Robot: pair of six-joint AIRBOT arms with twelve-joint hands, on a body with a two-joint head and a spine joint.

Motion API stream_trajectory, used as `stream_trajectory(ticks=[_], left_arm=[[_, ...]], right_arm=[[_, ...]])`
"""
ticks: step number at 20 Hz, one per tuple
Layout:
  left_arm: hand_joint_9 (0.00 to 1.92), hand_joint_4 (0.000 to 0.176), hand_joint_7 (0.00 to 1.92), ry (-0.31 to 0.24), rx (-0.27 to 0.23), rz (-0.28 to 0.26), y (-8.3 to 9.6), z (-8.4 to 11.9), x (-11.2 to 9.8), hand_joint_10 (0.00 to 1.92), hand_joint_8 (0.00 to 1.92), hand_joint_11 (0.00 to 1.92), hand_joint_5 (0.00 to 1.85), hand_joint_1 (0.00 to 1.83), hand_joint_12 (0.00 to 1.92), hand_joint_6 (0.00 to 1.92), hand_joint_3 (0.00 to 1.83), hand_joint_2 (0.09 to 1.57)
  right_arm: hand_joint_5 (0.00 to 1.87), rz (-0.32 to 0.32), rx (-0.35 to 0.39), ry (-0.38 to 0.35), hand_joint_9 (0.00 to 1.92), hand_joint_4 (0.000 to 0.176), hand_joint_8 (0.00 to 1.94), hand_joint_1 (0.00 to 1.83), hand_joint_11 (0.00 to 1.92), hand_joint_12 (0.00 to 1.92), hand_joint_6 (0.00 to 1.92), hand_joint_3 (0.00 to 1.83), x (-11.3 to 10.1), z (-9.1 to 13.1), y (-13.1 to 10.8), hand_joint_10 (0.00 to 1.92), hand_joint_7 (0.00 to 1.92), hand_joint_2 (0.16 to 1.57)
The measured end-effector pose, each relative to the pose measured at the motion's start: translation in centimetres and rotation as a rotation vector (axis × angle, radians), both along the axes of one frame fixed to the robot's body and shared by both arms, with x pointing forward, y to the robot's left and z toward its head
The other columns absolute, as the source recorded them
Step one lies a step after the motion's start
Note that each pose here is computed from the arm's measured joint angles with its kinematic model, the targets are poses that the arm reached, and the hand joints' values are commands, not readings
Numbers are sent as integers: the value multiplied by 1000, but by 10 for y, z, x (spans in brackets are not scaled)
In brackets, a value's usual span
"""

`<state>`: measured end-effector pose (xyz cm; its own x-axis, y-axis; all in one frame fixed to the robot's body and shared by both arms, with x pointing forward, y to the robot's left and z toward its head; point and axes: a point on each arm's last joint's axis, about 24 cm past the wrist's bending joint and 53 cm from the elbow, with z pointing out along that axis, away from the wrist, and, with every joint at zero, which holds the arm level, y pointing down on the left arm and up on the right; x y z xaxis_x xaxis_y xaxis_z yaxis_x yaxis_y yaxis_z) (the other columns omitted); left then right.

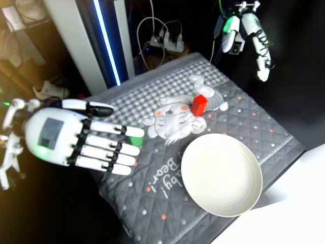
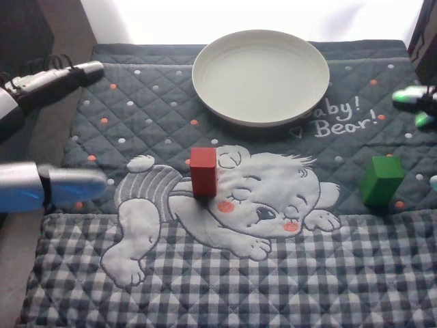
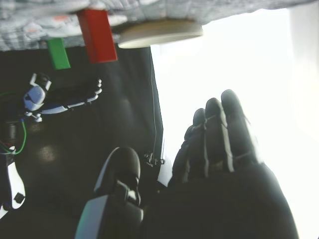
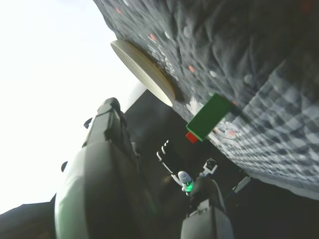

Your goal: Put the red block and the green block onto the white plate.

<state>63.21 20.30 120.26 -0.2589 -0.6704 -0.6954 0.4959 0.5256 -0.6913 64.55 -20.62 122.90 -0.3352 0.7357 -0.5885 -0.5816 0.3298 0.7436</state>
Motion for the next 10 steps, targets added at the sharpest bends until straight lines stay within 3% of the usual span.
stream_trajectory(ticks=[1,2,3,4,5,6,7,8,9,10], left_arm=[[79,0,150,0,-7,-5,-5,0,4,7,1,0,212,768,373,3,0,921],[72,58,124,0,-9,-23,-14,0,7,3,0,0,202,778,369,0,0,914],[70,88,113,-2,2,-47,-24,-1,7,1,0,0,193,803,337,0,0,912],[93,74,119,-5,25,-84,-38,-2,7,6,1,0,194,842,389,0,0,920],[121,80,126,-10,38,-115,-50,-3,6,8,1,0,177,892,470,0,0,899],[132,115,121,-14,55,-145,-63,-4,6,7,1,0,153,923,517,0,0,878],[134,129,125,-17,66,-163,-72,-4,6,6,2,0,150,938,525,1,0,861],[140,139,121,-19,76,-174,-78,-5,8,3,1,0,132,928,603,2,0,846],[153,147,124,-16,89,-185,-85,-6,11,5,1,0,116,932,646,1,0,836],[190,118,144,-15,100,-195,-91,-7,12,10,2,0,125,929,755,1,0,815]], right_arm=[[297,-1,0,3,651,20,0,727,551,1119,0,0,0,-1,0,29,278,1200],[275,1,1,0,672,34,0,721,565,1114,0,0,0,0,0,31,252,1181],[259,4,-1,-1,743,42,1,698,600,1173,0,0,-1,0,1,45,258,1164],[213,6,-1,0,493,81,0,674,208,1070,0,0,-1,-1,2,8,239,1132],[191,9,-1,1,357,108,2,654,96,891,1,0,-1,-2,3,1,220,1102],[161,13,2,1,446,117,1,654,257,933,0,0,-2,-3,5,38,202,1070],[131,17,12,-2,364,133,0,622,155,882,0,0,-2,-2,7,12,164,1048],[110,22,14,-5,210,120,0,652,30,779,1,0,-3,-3,8,2,110,1026],[91,30,12,-7,129,135,2,650,5,661,1,0,-3,-4,11,4,70,1002],[61,31,17,-9,76,164,3,664,0,530,2,0,-4,-4,11,4,43,976]])
